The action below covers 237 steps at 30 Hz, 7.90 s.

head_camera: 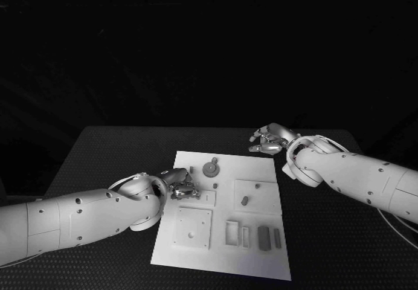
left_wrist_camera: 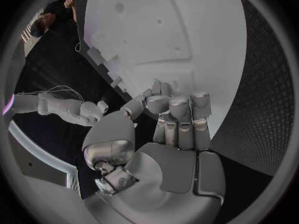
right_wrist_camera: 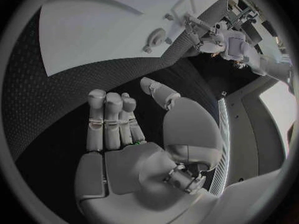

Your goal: Assemble the parts on the task board

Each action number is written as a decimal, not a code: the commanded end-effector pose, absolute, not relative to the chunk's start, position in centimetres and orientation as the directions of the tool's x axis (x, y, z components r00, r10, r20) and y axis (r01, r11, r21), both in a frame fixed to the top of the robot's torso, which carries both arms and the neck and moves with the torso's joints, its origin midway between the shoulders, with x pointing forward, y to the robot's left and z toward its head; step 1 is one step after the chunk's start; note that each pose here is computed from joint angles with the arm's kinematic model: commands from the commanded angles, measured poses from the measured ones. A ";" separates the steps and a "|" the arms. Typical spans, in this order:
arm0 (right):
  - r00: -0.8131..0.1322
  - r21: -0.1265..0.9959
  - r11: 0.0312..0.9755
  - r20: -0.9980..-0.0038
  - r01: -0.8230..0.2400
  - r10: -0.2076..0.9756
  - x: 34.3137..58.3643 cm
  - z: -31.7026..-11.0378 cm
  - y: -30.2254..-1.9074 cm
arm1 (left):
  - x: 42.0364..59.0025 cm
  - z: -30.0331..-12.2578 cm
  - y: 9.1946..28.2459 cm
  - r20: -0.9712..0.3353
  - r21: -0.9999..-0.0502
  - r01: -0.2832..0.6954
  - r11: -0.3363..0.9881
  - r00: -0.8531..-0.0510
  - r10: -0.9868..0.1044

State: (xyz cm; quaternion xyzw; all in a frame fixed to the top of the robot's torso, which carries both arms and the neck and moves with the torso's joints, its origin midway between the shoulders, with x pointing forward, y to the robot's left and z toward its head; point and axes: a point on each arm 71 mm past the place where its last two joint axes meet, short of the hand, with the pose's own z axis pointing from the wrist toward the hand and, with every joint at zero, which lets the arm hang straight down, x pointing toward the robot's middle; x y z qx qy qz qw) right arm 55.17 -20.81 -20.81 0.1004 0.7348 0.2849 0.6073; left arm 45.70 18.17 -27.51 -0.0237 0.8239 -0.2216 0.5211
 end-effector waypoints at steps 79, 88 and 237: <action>-0.258 0.543 0.815 -0.832 -0.202 0.491 55.1 -21.1 -20.8 | 45.4 -28.1 17.7 -0.808 -0.393 0.185 0.901 -0.537 -0.242; -0.258 0.543 0.815 -0.832 -0.202 0.490 55.1 -21.1 -20.7 | 45.3 -28.1 17.6 -0.805 -0.394 0.191 0.899 -0.543 -0.238; -0.259 0.544 0.815 -0.832 -0.201 0.491 55.0 -21.1 -20.9 | 46.1 -27.1 17.2 -0.868 -0.343 0.248 0.906 -0.452 -0.205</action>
